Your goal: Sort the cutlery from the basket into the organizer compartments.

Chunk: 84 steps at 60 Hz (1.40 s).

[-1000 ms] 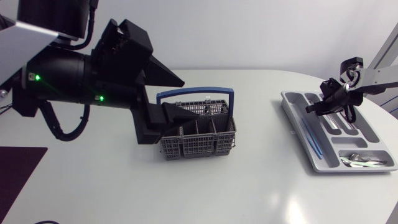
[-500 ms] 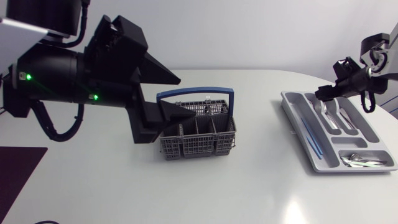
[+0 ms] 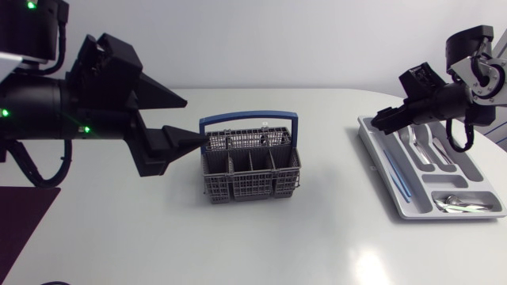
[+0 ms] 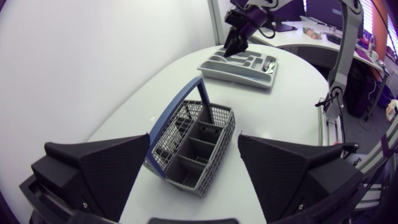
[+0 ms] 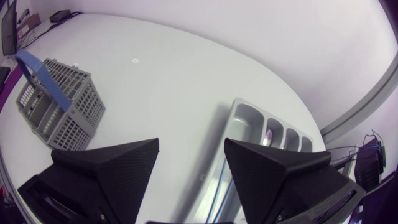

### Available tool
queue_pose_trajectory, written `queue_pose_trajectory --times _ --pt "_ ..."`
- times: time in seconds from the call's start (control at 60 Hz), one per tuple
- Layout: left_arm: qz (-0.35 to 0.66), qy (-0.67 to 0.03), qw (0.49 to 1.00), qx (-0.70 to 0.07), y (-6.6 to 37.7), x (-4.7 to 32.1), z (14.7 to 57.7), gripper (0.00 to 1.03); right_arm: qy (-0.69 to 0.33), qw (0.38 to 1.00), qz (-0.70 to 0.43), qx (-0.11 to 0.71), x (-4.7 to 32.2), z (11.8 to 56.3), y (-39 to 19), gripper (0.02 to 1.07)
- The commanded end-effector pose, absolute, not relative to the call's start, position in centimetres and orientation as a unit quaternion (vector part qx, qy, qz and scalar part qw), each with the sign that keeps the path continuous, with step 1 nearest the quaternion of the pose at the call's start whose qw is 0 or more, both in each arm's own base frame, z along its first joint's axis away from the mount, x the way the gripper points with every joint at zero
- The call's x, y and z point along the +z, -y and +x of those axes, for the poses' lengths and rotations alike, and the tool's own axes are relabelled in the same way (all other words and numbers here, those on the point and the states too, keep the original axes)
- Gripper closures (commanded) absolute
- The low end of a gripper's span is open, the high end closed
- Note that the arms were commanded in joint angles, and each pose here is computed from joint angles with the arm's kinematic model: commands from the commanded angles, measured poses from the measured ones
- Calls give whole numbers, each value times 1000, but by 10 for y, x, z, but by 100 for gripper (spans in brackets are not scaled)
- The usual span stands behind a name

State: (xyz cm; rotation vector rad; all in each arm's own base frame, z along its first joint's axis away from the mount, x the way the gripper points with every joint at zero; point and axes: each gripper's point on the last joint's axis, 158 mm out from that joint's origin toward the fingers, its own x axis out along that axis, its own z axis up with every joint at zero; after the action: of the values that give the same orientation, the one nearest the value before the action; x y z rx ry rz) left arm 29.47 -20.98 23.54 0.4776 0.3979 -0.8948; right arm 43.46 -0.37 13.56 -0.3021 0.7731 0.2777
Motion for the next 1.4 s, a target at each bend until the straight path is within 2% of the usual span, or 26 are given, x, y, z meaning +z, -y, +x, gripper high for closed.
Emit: queue_pose_trajectory --times 0.0,0.3,0.717,0.783,0.85,0.9,0.917,0.933,1.033,1.083,1.117,1.383 --pt "218 -217 865 -396 188 209 305 6 -382 898 -146 163 127 422 -23 25" --pt "209 -264 877 -343 146 160 338 8 -401 877 -142 224 104 413 -93 25" --pt "202 -328 863 -326 138 89 375 11 -437 852 -136 254 58 424 -131 27" --pt "203 -338 861 -323 137 79 382 21 -441 849 -135 257 54 423 -134 34" --pt "201 -344 858 -323 138 73 385 32 -443 848 -134 257 52 422 -135 46" --pt "199 -347 858 -321 137 69 388 44 -443 849 -133 256 50 421 -135 61" --pt "199 -347 858 -321 137 69 388 45 -443 849 -133 256 50 421 -134 65" --pt "195 -347 859 -322 139 66 389 56 -444 848 -133 257 48 421 -135 76" --pt "177 -353 856 -335 147 63 389 81 -445 844 -129 269 44 419 -142 102" --pt "171 -353 853 -345 153 62 387 92 -446 841 -130 277 43 416 -148 102" --pt "168 -352 853 -347 156 63 387 96 -446 839 -132 282 42 414 -152 102" --pt "167 -345 849 -363 178 62 394 98 -445 828 -135 314 47 395 -183 102"
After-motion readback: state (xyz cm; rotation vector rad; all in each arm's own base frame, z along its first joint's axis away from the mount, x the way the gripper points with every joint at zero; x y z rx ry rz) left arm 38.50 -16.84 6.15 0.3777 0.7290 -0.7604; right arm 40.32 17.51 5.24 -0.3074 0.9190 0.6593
